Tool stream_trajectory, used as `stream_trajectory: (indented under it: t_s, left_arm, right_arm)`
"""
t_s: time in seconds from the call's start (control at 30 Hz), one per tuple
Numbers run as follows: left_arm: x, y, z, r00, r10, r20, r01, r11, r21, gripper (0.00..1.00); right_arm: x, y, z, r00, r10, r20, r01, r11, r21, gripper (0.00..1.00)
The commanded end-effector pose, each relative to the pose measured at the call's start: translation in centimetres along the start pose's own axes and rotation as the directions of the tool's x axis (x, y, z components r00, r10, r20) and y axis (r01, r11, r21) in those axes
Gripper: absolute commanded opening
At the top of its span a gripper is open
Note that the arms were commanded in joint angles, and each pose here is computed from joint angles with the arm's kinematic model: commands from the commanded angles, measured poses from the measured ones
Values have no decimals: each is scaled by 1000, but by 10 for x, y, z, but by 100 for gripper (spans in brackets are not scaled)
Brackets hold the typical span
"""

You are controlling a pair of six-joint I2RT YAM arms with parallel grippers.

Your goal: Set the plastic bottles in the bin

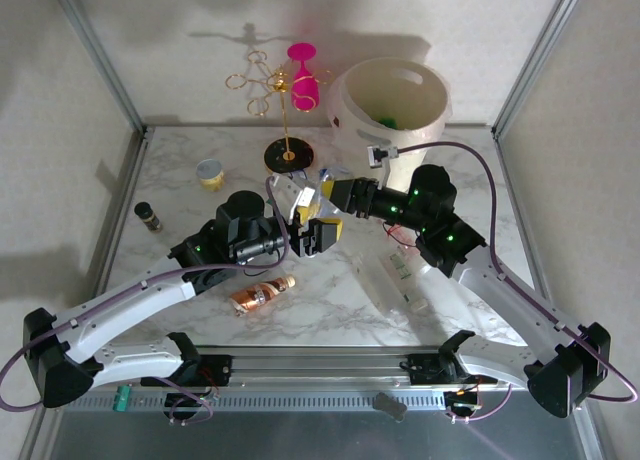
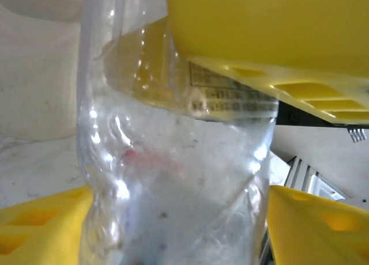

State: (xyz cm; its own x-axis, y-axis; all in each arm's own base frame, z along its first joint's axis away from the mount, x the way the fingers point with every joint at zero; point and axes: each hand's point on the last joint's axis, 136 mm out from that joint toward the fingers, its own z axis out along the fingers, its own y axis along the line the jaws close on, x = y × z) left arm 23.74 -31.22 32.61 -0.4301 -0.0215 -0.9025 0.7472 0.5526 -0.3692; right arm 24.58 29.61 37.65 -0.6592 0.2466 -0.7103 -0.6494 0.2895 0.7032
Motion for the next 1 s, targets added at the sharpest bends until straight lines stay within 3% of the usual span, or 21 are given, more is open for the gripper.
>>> stream_trajectory:
  t_s: [0.0, 0.17, 0.4, 0.63, 0.97]
  left_arm:
    - [-24, -7, -8, 998, 12, 68, -12, 1000, -4, 79]
    - [-38, 0, -25, 992, 15, 124, -6, 997, -75, 86]
    - [-49, 12, -55, 978, 68, 196, -34, 984, -173, 87]
    - [-38, 43, -69, 979, 83, 185, -17, 942, -337, 86]
    - [-11, 55, -63, 984, 93, 154, -33, 934, -355, 86]
  right_arm:
    - [-11, -4, -8, 998, -40, 50, 37, 998, 55, 45]
    - [-36, -21, -23, 991, -66, 115, 45, 983, 177, 44]
    - [-89, -41, -40, 969, -161, 190, 85, 932, 352, 43]
    - [-173, -69, -63, 911, -283, 300, 65, 817, 573, 43]
    - [-282, -118, -81, 823, -429, 373, 17, 675, 738, 43]
